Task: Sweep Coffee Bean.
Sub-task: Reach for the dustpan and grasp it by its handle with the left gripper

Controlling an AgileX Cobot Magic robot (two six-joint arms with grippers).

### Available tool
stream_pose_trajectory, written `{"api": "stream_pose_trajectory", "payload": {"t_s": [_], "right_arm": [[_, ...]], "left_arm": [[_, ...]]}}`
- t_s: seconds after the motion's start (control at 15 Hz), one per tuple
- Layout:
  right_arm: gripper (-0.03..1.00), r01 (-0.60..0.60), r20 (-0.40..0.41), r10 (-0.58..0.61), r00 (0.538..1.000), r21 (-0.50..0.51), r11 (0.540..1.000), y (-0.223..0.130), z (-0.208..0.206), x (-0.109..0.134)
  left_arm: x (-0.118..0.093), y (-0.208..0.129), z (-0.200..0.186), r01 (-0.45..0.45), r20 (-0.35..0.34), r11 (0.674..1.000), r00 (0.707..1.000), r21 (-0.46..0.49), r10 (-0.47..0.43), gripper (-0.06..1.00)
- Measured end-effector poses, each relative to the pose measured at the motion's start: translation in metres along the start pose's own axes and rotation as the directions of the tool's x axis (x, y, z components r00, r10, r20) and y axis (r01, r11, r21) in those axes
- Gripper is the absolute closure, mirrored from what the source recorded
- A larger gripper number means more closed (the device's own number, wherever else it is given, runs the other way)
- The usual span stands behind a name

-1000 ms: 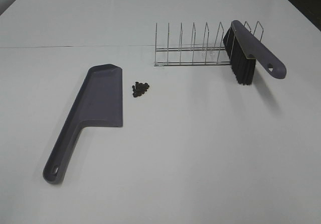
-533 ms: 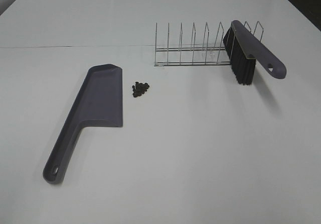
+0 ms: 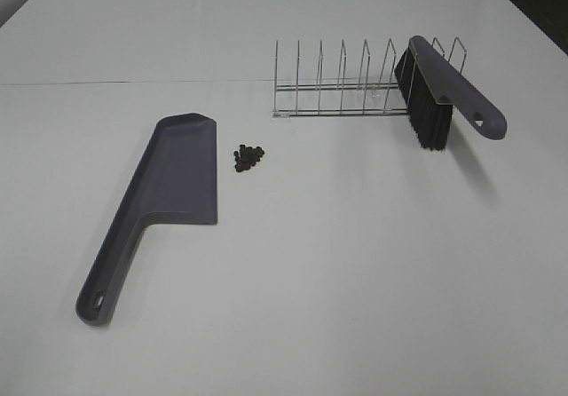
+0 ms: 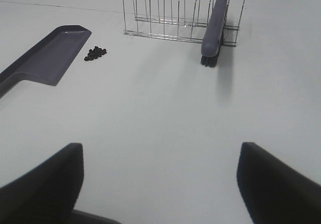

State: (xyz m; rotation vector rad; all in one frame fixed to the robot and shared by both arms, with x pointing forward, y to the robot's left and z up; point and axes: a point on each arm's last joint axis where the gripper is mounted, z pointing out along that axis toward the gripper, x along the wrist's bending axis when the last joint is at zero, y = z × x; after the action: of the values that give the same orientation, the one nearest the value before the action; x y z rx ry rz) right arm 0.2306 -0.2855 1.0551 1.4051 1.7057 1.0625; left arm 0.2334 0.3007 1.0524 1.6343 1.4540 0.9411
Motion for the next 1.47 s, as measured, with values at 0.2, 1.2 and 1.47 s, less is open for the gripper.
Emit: {"api": "stream_pose_trajectory", "payload": {"t_s": [0.2, 1.2, 1.47], "right_arm": [[0.26, 0.000, 0.000, 0.000, 1.000, 0.000, 1.000, 0.000, 0.000, 0.000], [0.26, 0.000, 0.000, 0.000, 1.000, 0.000, 1.000, 0.000, 0.000, 0.000], [0.26, -0.001, 0.000, 0.001, 1.000, 0.000, 1.000, 0.000, 0.000, 0.000]], "left_arm": [[0.000, 0.009, 0.005, 0.001, 0.003, 1.000, 1.000, 0.023, -0.002, 0.19], [-0.004, 0.141, 0.239, 0.163, 0.092, 0.864, 0.968, 0.477, -0.234, 0.18], [-0.014, 0.118, 0.309, 0.162, 0.080, 0.722, 0.954, 0.673, -0.288, 0.18]]}}
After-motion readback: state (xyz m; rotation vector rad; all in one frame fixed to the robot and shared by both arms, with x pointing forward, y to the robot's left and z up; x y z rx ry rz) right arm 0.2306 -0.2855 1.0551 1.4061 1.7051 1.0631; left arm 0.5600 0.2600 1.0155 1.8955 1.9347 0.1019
